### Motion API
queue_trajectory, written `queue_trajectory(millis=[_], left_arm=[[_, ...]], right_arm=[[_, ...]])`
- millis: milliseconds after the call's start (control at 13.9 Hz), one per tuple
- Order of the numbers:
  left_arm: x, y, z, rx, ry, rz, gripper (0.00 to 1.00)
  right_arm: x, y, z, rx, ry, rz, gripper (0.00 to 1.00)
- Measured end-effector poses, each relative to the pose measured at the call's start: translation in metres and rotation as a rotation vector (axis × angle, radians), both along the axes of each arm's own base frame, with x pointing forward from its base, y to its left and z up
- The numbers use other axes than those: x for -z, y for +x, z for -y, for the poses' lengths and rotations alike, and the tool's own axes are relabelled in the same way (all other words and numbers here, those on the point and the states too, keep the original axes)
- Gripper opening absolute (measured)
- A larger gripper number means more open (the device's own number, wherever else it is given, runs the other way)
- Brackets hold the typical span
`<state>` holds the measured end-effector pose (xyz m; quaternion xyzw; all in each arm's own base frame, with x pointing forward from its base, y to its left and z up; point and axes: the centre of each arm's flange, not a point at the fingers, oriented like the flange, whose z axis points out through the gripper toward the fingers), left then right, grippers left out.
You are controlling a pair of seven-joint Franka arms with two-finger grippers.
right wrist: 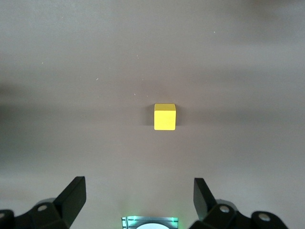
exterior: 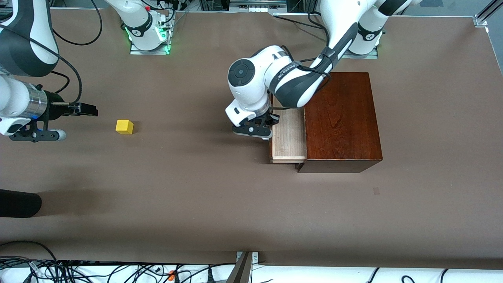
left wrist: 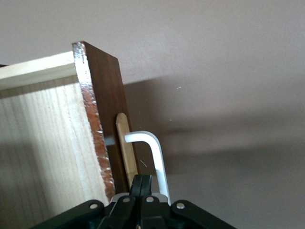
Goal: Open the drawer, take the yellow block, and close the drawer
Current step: 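Lower the left gripper against the drawer front beside the white handle, then push the drawer into the wooden box with the left gripper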
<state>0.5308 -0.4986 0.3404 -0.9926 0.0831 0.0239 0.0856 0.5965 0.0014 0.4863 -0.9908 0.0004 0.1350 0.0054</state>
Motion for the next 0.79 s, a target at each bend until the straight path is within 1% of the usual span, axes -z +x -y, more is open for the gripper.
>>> queue_trajectory(millis=[287, 503, 718, 790], left_arm=[[0.001, 0.010, -0.011, 0.038, 0.012, 0.001, 0.01], [0.001, 0.013, -0.013, 0.064, 0.013, -0.004, 0.01], [-0.001, 0.019, -0.020, 0.093, -0.005, -0.027, 0.01], [-0.001, 0.020, -0.023, 0.111, 0.001, -0.038, 0.01]], right_arm=[[0.000, 0.000, 0.000, 0.000, 0.000, 0.000, 1.00], [0.000, 0.000, 0.000, 0.000, 0.000, 0.001, 1.00], [-0.001, 0.000, 0.000, 0.000, 0.000, 0.001, 1.00], [-0.001, 0.000, 0.000, 0.000, 0.000, 0.001, 1.00]])
